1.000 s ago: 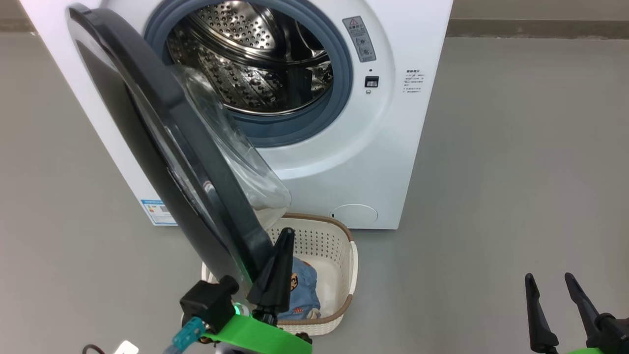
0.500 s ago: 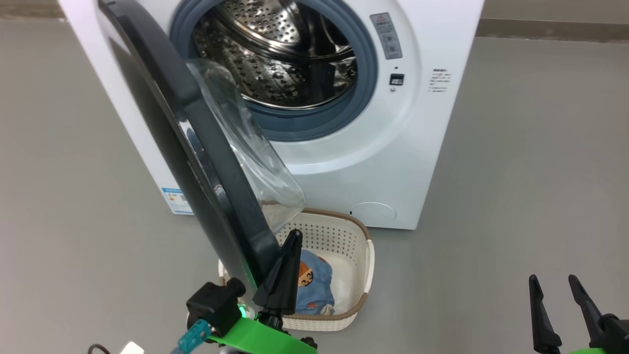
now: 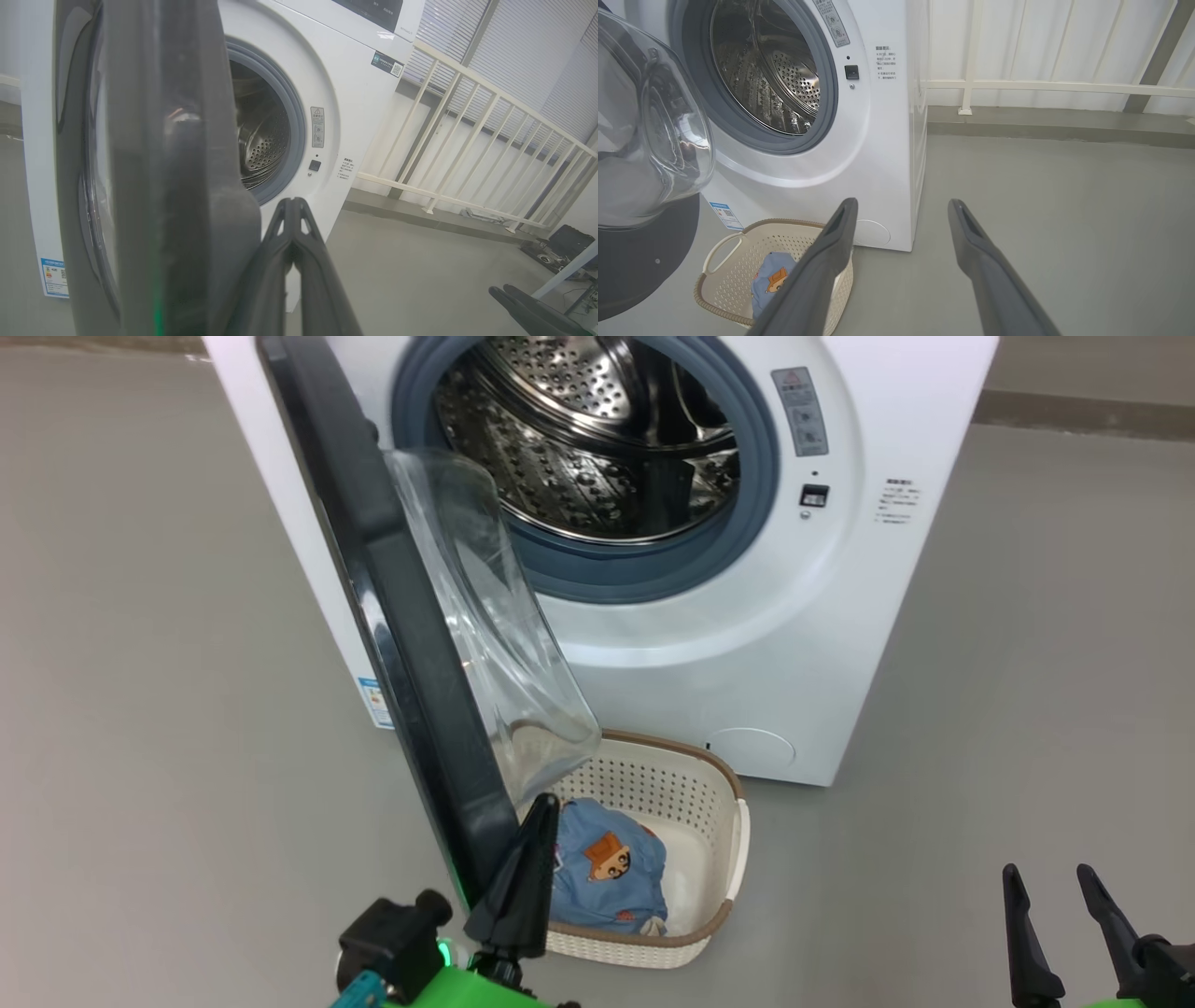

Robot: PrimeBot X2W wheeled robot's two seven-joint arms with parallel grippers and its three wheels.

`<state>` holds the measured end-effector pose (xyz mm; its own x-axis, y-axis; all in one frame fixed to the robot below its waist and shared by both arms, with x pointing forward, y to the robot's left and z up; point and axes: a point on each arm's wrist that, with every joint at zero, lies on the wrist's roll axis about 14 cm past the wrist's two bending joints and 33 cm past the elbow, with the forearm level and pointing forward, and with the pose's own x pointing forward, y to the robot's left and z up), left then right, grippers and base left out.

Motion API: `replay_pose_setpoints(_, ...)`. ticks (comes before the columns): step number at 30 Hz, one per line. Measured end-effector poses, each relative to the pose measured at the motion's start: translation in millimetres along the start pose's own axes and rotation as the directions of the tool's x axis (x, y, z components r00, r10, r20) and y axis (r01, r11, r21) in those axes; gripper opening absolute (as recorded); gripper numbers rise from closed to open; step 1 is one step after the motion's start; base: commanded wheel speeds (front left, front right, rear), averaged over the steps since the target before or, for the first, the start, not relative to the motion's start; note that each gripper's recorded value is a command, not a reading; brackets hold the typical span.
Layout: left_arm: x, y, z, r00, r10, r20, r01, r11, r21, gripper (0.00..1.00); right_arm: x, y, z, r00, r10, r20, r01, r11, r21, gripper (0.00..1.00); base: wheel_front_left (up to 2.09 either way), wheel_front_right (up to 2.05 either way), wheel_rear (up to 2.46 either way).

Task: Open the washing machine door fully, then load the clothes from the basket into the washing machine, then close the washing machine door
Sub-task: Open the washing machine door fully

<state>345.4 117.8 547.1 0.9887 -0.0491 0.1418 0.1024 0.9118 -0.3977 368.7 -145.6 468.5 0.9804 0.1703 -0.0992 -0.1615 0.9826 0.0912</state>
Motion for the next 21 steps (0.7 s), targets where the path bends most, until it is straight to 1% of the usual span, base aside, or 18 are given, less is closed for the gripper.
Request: replay_pose_setpoints(21,-32,39,14,0.992,0.124,0.028,-0.125,0.991,0.037,0.0,13,27,2,0.996,0.086,-0.001,-0.086,0.996,-0.012,1.0,0.0,0.0,0.0)
